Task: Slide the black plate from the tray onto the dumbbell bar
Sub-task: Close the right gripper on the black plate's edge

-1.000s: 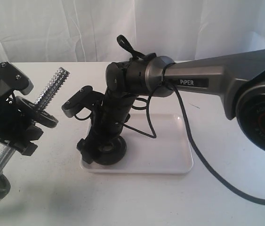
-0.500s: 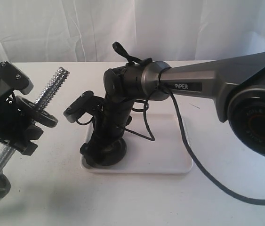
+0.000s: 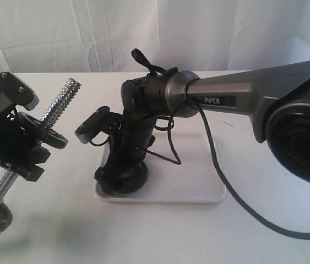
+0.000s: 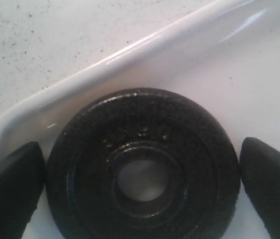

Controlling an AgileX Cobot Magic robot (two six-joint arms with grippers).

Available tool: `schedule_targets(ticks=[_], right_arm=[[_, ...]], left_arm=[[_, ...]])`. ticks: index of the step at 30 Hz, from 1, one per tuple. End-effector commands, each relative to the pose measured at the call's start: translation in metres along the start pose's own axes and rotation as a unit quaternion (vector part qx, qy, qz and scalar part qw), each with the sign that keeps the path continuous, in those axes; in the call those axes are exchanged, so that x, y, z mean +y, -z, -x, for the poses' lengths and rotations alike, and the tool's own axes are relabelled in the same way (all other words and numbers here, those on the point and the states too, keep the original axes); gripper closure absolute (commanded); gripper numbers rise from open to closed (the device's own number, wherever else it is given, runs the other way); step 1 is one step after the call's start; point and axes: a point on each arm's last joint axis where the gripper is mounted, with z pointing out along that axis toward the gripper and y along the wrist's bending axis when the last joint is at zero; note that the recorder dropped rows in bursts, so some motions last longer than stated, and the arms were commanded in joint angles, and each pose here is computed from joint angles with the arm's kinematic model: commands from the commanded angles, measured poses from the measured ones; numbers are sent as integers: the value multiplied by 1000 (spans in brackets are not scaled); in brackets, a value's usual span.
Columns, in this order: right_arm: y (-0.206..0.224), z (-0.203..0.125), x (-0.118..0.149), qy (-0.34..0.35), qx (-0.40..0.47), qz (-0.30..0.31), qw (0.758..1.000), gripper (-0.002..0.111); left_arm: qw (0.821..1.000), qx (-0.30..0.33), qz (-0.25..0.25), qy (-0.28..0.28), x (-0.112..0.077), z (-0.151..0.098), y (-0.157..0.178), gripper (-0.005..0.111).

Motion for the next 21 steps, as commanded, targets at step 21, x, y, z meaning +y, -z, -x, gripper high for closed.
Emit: schedule_targets(ticks=[21], right_arm=[[-9, -13, -2, -26, 58, -7, 998, 40]], left_arm=[[996, -71, 51, 21, 8, 19, 18, 107]])
